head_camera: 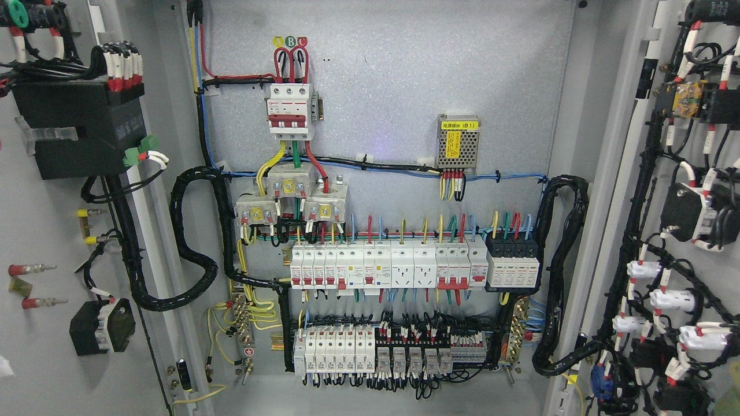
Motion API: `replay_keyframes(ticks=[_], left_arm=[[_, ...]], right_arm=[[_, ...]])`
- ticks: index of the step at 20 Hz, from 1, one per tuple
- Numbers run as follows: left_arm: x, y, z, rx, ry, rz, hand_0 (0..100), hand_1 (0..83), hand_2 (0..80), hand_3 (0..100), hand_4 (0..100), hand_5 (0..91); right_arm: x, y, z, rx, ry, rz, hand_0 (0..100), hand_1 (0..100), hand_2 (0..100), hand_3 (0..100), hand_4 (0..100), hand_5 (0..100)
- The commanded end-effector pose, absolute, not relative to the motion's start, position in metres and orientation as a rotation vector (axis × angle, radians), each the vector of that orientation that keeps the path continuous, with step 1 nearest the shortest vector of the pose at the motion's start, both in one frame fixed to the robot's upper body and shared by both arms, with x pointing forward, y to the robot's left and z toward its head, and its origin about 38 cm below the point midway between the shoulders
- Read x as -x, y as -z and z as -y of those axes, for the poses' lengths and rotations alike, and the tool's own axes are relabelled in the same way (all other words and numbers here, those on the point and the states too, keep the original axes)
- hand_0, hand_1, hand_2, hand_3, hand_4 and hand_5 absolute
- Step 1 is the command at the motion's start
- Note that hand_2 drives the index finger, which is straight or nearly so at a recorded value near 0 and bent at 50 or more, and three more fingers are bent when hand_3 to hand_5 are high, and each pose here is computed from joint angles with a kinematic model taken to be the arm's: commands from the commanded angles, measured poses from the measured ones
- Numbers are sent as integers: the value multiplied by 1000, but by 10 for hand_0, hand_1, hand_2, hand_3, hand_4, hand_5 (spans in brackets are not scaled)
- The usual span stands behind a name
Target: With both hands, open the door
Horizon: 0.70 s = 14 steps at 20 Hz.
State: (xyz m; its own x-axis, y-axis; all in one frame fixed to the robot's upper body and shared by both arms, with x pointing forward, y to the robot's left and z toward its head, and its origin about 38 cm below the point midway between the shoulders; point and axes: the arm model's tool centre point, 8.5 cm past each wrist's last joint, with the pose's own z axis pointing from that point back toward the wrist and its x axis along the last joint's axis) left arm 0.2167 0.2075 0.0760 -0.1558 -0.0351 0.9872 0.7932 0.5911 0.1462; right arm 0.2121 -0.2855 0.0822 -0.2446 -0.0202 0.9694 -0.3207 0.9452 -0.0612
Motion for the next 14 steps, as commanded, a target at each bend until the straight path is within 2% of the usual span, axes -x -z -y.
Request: replay_keyframes(ticks=[1,5,9,14], left_arm=[[-228,-131,-235,485,803,1785,290,0,28,28,33,0],[-230,-132,-252,437,740,1794,290,0,28,28,33,0],[-232,-128,-263,484,629,1776,290,0,28,28,33,0],[-233,-128,-286,406,590,1775,290,0,28,28,33,0]], right_arm=[[-206,-77,298,-224,-289,1774,219,0,0,0,0,0],[-199,-73,301,-238,-260,1754,219,0,0,0,0,0],[-198,-72,303,-255,-221,1749,219,0,0,0,0,0],[-198,-74,309,-243,-228,1749,219,0,0,0,0,0]])
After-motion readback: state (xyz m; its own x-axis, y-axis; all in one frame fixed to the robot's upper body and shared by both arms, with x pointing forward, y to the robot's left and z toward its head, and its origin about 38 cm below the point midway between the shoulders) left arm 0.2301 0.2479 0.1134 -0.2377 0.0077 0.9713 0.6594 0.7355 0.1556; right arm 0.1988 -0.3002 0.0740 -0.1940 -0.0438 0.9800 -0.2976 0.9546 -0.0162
